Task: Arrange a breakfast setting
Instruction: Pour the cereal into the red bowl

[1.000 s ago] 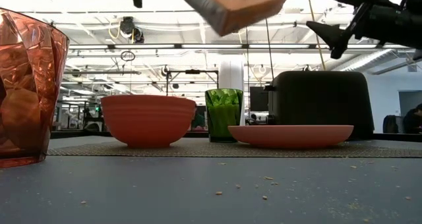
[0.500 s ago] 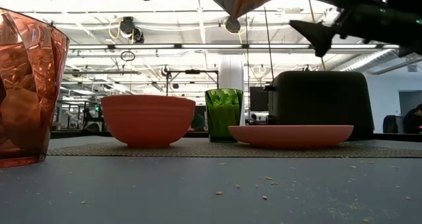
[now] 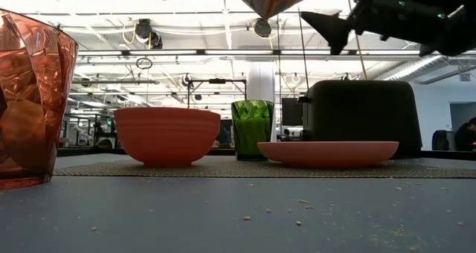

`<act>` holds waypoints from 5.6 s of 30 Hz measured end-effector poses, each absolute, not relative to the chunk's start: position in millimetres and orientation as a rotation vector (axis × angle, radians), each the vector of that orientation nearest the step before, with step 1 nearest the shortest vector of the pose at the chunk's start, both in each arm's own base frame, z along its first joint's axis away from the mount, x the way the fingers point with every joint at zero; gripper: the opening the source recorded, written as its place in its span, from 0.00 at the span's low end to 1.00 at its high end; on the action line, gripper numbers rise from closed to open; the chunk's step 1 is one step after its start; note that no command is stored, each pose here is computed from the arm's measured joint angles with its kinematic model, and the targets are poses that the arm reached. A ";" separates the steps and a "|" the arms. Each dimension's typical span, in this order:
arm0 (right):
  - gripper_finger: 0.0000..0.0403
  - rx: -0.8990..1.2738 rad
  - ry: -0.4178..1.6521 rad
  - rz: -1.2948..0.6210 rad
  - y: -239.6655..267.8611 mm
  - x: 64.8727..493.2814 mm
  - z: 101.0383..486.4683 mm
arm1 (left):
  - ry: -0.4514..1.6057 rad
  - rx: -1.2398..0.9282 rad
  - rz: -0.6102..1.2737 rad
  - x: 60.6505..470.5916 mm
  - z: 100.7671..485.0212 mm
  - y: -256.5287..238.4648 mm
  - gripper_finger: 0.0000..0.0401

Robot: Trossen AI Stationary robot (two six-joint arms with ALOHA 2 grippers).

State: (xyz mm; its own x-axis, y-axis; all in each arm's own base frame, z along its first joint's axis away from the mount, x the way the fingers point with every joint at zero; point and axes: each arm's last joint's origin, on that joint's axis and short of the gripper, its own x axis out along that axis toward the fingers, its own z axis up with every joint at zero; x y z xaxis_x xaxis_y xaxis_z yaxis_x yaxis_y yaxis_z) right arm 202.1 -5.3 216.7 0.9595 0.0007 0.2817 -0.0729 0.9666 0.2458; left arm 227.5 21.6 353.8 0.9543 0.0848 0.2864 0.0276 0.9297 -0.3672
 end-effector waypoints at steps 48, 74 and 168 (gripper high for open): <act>0.52 0.218 -0.300 0.136 -3.9 245.4 242.6 | -0.236 -0.308 0.032 228.5 348.5 21.1 0.11; 0.52 0.161 -0.044 0.107 -2.7 209.7 253.7 | 0.174 -0.147 0.103 185.9 326.1 22.3 0.39; 0.52 0.049 0.699 0.213 0.2 200.7 293.6 | 0.548 -0.249 0.159 161.4 295.4 19.6 0.39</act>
